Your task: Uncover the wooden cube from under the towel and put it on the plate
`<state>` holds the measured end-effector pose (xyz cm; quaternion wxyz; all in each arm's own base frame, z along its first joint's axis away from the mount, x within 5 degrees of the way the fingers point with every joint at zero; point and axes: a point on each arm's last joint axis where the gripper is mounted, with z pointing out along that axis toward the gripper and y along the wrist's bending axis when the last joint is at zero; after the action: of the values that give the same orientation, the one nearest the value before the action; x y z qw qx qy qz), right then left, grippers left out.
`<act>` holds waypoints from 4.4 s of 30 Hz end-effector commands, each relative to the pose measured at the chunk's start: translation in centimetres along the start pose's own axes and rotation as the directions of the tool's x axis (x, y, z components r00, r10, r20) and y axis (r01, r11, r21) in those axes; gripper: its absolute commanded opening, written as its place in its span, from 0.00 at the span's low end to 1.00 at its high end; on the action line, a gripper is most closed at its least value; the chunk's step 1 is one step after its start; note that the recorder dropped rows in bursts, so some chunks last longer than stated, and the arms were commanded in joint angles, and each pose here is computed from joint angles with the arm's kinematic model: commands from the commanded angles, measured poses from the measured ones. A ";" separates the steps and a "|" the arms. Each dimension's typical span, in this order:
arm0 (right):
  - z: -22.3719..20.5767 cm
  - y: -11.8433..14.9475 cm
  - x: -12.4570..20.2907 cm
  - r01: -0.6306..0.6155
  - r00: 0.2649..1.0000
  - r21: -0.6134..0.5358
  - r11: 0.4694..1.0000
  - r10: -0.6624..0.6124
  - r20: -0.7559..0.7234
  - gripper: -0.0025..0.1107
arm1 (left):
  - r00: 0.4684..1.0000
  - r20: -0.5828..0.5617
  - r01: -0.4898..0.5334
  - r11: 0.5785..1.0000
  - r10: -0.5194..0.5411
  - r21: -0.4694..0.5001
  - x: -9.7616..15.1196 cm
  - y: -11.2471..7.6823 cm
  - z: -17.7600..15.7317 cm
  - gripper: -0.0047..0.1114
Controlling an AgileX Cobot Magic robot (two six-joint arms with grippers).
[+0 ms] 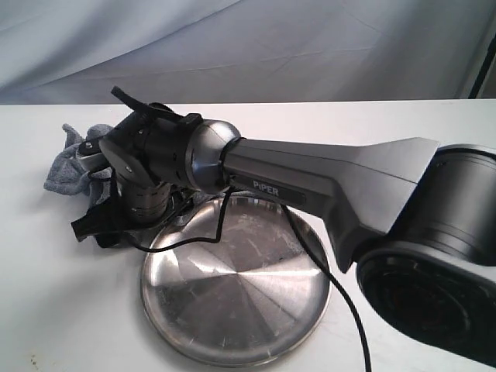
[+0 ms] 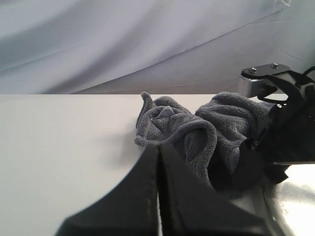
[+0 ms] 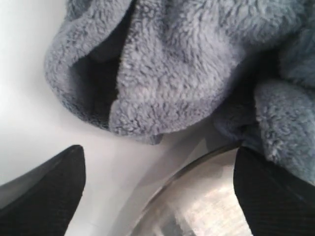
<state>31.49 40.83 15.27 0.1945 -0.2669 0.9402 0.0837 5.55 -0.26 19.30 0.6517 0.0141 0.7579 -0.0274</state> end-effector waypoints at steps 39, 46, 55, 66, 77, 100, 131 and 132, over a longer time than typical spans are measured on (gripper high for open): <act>0.6 2.0 -1.9 -0.098 0.964 -0.196 0.976 0.142 0.223 0.02 | 1.000 0.006 0.010 1.000 -0.010 -0.001 0.1 0.0 0.0 0.04; -2.3 2.0 -3.2 -0.089 0.944 -0.229 0.969 0.155 0.291 0.02 | 1.000 0.006 0.008 1.000 -0.008 -0.001 0.1 0.0 0.0 0.04; -4.2 1.0 -4.9 -0.124 0.894 -0.312 0.942 0.243 0.377 0.02 | 1.000 0.006 0.010 1.000 -0.010 -0.001 0.1 0.0 0.0 0.04; -4.2 -3.8 -6.9 -0.285 0.815 -0.396 0.873 0.438 0.378 0.02 | 1.000 0.006 0.008 1.000 -0.008 -0.001 0.1 0.0 0.0 0.04; -4.5 -5.3 -7.9 -0.336 0.759 -0.499 0.799 0.543 0.359 0.02 | 1.000 0.006 0.008 1.000 -0.008 -0.001 0.1 0.0 0.0 0.04; -5.1 -16.1 -9.9 -0.579 0.474 -0.611 0.540 0.832 0.287 0.02 | 1.000 0.006 0.010 1.000 -0.010 -0.001 0.1 0.0 0.0 0.04; -4.4 -20.6 -8.2 -0.611 0.620 -0.452 0.649 0.748 0.237 0.90 | 1.000 0.006 0.010 1.000 -0.010 -0.001 0.1 0.0 0.0 0.04; -4.7 -20.6 -8.3 -0.581 0.645 -0.447 0.681 0.719 0.258 0.90 | 1.000 0.006 0.010 1.000 -0.010 -0.001 0.1 0.0 0.0 0.04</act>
<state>47.42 26.56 20.79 0.2733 0.1248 0.8821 0.3629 5.55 -0.26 19.30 0.6517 0.0141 0.7579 -0.0274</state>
